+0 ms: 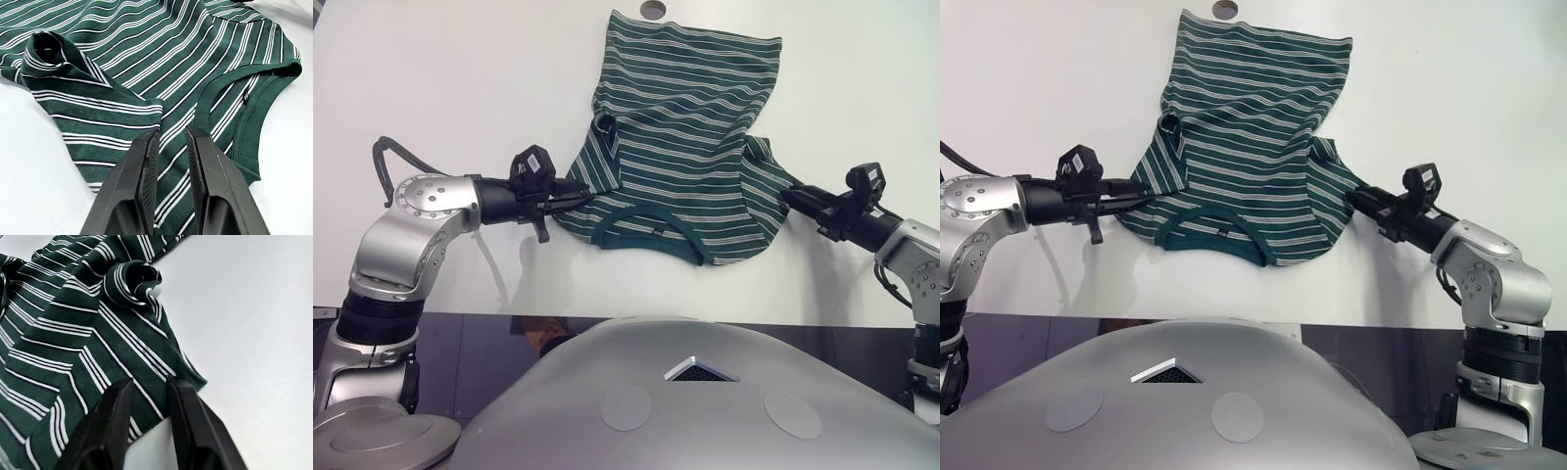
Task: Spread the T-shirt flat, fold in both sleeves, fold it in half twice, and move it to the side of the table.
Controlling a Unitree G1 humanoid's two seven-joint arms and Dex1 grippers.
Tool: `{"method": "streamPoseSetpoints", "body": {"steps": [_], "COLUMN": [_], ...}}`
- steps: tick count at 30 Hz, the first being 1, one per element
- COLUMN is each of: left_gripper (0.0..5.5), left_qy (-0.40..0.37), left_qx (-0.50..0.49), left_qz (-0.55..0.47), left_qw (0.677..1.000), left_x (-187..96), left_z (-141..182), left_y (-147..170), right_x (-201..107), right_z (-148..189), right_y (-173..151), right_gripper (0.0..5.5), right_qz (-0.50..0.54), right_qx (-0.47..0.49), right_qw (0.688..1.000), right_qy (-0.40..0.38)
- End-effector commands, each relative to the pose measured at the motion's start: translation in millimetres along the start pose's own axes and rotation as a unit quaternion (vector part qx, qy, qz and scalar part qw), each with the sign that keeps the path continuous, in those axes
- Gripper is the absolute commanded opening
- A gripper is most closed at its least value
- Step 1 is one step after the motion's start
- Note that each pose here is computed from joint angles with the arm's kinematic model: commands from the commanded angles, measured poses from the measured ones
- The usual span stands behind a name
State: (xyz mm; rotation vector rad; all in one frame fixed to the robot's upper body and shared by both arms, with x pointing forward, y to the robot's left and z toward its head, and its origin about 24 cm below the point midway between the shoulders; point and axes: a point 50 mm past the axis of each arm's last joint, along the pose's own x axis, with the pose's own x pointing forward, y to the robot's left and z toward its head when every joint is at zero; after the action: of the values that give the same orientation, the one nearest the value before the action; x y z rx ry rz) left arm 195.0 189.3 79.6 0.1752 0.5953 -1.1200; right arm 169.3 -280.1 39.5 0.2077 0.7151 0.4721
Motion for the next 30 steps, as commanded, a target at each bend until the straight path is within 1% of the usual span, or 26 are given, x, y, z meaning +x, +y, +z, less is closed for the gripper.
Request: {"method": "streamPoseSetpoints", "body": {"steps": [1, 4, 7, 9, 11, 13, 15, 19, 22, 25, 27, 28, 30], "left_gripper": [0.96, 0.96, 0.96, 0.96, 0.96, 0.96, 0.96, 0.96, 0.96, 0.96, 0.96, 0.96, 0.96], "left_qy": [0.006, 0.000, -0.001, -0.004, -0.006, -0.006, -0.006, -0.005, -0.007, -0.009, -0.012, -0.013, -0.012], "left_qx": [-0.007, -0.016, -0.019, -0.019, -0.015, -0.012, -0.011, -0.020, -0.027, -0.028, -0.030, -0.032, -0.035], "left_qz": [0.015, 0.016, 0.016, 0.019, 0.020, 0.020, 0.021, 0.032, 0.037, 0.040, 0.042, 0.043, 0.049], "left_qw": [1.000, 1.000, 1.000, 1.000, 1.000, 1.000, 1.000, 0.999, 0.999, 0.999, 0.999, 0.998, 0.998], "left_x": [-5, -4, -1, 0, 1, 1, 1, 3, 4, 5, 7, 9, 11], "left_z": [-2, -3, -4, -3, -1, 0, 0, -5, -9, -9, -9, -11, -13], "left_y": [5, 6, 10, 12, 15, 17, 18, 21, 22, 24, 26, 28, 34], "right_x": [-19, -24, -20, -13, -3, 3, 3, -1, -3, -6, -8, -5, 12], "right_z": [5, 23, 30, 19, -3, -19, -23, -12, 4, 32, 55, 61, 58], "right_y": [-15, -15, -16, -21, -28, -27, -23, -18, -18, -14, -3, 7, 33], "right_gripper": [1.96, 2.01, 2.01, 2.01, 2.01, 1.70, 1.26, 0.53, 0.02, 0.02, 0.02, 0.02, 0.02], "right_qz": [-0.053, -0.056, -0.066, -0.078, -0.093, -0.082, -0.063, -0.042, -0.048, -0.043, -0.016, 0.010, 0.083], "right_qx": [-0.034, -0.056, -0.050, -0.050, -0.059, -0.070, -0.077, -0.098, -0.107, -0.116, -0.131, -0.144, -0.169], "right_qw": [0.998, 0.997, 0.996, 0.996, 0.993, 0.991, 0.991, 0.992, 0.992, 0.992, 0.991, 0.989, 0.982], "right_qy": [0.022, -0.008, -0.032, -0.007, 0.040, 0.075, 0.084, 0.074, 0.047, -0.002, -0.032, -0.033, -0.008]}}
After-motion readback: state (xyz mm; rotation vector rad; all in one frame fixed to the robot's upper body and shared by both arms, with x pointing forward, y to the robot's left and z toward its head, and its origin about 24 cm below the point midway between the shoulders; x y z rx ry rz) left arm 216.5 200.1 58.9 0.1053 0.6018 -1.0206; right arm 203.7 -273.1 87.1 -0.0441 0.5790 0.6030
